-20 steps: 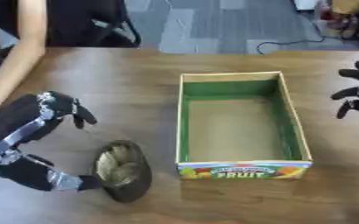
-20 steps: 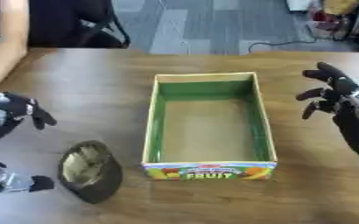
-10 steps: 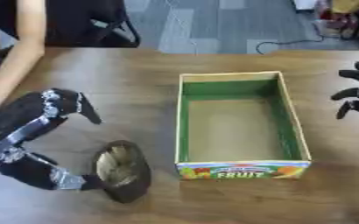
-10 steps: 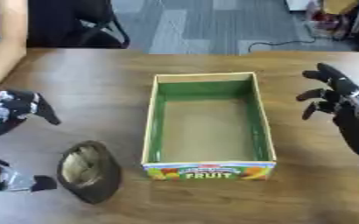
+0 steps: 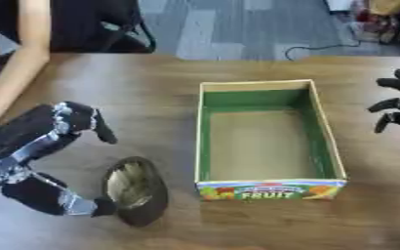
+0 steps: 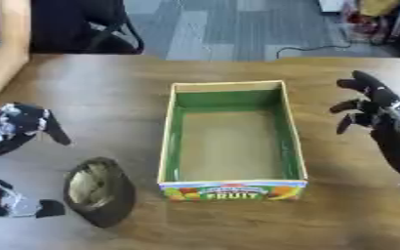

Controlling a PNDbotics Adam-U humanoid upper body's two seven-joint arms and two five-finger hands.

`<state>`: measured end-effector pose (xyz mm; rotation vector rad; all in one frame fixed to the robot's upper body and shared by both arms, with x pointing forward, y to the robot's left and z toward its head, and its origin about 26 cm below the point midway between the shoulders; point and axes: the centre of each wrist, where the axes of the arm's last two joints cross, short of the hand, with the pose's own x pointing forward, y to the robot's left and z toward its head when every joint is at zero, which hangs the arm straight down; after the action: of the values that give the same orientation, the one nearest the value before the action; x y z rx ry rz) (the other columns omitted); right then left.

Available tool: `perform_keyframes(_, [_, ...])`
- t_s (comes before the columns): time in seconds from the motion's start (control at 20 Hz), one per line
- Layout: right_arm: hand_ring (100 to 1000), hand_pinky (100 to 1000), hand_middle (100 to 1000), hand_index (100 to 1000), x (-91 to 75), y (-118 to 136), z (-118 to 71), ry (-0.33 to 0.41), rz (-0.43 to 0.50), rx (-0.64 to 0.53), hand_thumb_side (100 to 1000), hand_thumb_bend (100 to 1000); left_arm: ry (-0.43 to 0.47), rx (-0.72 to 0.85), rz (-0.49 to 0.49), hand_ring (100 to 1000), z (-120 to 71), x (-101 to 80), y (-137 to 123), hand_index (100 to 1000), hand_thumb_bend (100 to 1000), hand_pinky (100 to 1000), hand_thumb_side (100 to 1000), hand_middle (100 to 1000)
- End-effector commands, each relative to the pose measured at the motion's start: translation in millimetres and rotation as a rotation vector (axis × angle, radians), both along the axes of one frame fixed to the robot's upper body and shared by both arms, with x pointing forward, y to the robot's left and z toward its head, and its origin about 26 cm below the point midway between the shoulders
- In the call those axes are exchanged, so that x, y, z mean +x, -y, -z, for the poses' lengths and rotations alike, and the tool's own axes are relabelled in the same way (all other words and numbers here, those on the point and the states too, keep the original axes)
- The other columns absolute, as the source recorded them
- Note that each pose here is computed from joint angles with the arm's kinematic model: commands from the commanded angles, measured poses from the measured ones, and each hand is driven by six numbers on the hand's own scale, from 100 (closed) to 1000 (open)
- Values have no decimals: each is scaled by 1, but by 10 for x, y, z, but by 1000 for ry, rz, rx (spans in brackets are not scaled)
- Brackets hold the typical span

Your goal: Pick up objects on the table and place them in the box.

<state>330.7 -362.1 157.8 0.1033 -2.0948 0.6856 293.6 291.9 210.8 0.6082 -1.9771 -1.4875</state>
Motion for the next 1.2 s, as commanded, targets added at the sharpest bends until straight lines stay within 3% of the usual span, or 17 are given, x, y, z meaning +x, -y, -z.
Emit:
perform_keyframes(0.05, [685, 460, 880, 1000, -5, 33, -75, 21, 4, -10, 1000, 100, 0, 39, 18, 100, -100, -26, -26, 649, 660, 100, 533, 509])
perform_keyframes(0.35, [685, 460, 880, 1000, -1, 35, -71, 17, 2, -15, 1000, 100, -99, 63, 62, 100, -62, -32, 13, 648, 658, 100, 497, 504])
perform_keyframes(0.65, [685, 460, 880, 1000, 6, 25, -74, 18, -4, -15, 1000, 100, -197, 74, 81, 100, 10, -40, 77, 646, 711, 100, 452, 502])
perform_keyframes(1.2, [685, 460, 880, 1000, 9, 23, -84, 21, -5, -15, 1000, 100, -191, 81, 57, 100, 62, -26, 112, 638, 694, 100, 443, 496])
